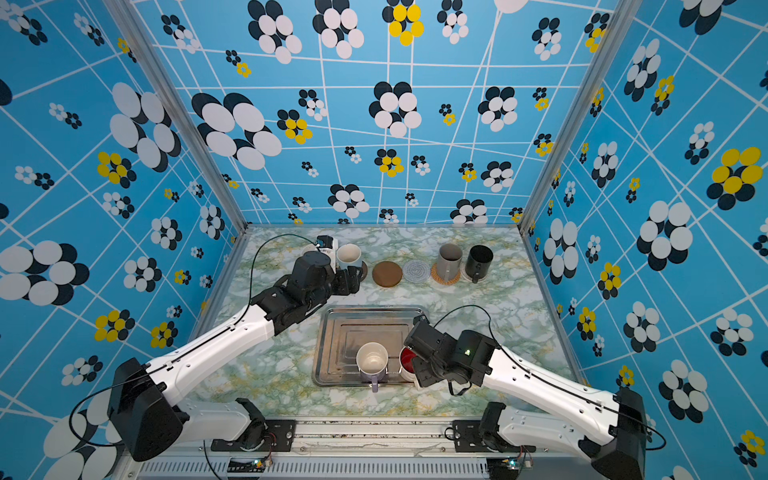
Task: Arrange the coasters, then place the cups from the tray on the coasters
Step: 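Move the right gripper over the red-lined white mug on the tray, then lower the right gripper onto the red-lined white mug's rim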
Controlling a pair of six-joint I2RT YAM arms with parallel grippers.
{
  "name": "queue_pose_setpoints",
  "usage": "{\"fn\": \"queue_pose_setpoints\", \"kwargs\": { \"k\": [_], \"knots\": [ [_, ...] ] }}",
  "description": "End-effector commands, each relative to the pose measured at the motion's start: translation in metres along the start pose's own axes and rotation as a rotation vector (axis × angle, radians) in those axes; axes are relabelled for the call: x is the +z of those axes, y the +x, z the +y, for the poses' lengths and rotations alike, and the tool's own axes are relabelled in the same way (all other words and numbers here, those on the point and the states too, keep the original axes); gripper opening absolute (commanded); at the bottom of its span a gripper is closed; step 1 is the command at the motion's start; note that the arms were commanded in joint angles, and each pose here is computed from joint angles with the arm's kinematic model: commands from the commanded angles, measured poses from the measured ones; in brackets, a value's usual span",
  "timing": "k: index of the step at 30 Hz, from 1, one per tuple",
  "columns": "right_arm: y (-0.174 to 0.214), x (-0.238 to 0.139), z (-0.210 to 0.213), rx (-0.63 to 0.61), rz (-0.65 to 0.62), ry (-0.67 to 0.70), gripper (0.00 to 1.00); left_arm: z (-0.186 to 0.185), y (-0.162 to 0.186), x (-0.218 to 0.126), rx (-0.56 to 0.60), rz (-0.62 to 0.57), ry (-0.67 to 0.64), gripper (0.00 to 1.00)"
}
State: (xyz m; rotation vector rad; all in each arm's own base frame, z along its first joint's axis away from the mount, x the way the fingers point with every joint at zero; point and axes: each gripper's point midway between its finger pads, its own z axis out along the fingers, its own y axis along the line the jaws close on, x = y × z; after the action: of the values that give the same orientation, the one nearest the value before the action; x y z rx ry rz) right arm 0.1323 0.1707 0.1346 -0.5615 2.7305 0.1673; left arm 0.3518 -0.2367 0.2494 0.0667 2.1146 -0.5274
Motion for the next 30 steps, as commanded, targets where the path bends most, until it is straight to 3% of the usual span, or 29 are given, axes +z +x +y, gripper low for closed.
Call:
{"fn": "queue_pose_setpoints", "kwargs": {
  "k": [1, 22, 30],
  "knots": [
    [0.01, 0.003, -0.005, 0.029, 0.008, 0.042, 0.62, -0.003, -0.007, -0.005, -0.025, -0.024, 0.023, 0.82],
    [0.028, 0.041, 0.023, 0.043, 0.053, -0.024, 0.63, -0.002, -0.004, -0.005, -0.031, -0.021, 0.025, 0.83],
    [0.024, 0.053, 0.027, 0.036, 0.038, -0.016, 0.57, -0.001, -0.003, -0.003, -0.026, -0.015, 0.016, 0.83]
  ]
}}
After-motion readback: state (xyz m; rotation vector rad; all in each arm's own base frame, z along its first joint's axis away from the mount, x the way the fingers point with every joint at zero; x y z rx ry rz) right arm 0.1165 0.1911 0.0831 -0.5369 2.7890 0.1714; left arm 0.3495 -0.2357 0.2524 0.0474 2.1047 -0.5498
